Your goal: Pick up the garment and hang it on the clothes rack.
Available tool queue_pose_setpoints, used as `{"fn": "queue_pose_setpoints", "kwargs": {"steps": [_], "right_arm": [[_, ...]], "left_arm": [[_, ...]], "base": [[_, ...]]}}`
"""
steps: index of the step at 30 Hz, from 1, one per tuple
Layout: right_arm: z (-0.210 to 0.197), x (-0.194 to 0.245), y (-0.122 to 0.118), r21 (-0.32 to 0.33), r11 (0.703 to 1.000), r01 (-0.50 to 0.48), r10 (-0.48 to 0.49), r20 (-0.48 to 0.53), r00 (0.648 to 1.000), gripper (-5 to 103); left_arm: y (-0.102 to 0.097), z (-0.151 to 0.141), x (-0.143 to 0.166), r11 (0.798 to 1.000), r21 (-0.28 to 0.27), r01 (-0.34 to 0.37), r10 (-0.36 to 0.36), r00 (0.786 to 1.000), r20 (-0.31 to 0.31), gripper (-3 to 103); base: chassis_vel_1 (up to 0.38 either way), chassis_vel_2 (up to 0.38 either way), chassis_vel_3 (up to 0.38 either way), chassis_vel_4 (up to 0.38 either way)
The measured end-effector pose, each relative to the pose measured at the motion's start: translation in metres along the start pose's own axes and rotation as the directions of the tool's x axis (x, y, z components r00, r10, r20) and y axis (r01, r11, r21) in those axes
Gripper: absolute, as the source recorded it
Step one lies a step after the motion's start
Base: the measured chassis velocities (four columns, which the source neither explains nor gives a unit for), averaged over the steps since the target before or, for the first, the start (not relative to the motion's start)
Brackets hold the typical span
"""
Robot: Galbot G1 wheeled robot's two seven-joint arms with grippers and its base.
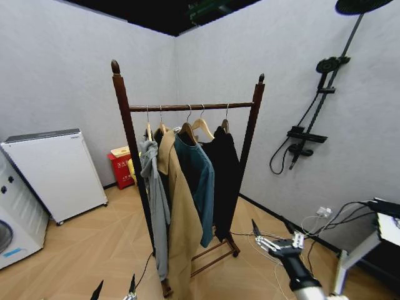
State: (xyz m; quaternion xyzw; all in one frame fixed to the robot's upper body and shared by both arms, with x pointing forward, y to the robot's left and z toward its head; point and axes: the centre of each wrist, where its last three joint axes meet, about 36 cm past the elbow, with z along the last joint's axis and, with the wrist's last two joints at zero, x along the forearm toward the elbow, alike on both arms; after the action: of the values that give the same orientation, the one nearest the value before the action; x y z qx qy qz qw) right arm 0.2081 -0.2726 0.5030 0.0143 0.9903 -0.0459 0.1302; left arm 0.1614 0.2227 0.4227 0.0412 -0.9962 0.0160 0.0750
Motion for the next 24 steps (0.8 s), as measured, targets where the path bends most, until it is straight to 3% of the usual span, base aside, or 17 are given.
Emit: {"fn": "queue_pose_setpoints", "kwargs": {"steps": [24], "right_arm": [[-0.0045, 0.0017, 0.0034, 0.007, 1.0, -0.013, 0.013, -0.001, 1.0, 100]], "left_arm": [[0.0, 0.0, 0.0, 1.0, 0.0, 0.0, 0.0, 1.0, 0.0, 100]], "base": [[0.0, 0.0, 0.0, 0.0]]}}
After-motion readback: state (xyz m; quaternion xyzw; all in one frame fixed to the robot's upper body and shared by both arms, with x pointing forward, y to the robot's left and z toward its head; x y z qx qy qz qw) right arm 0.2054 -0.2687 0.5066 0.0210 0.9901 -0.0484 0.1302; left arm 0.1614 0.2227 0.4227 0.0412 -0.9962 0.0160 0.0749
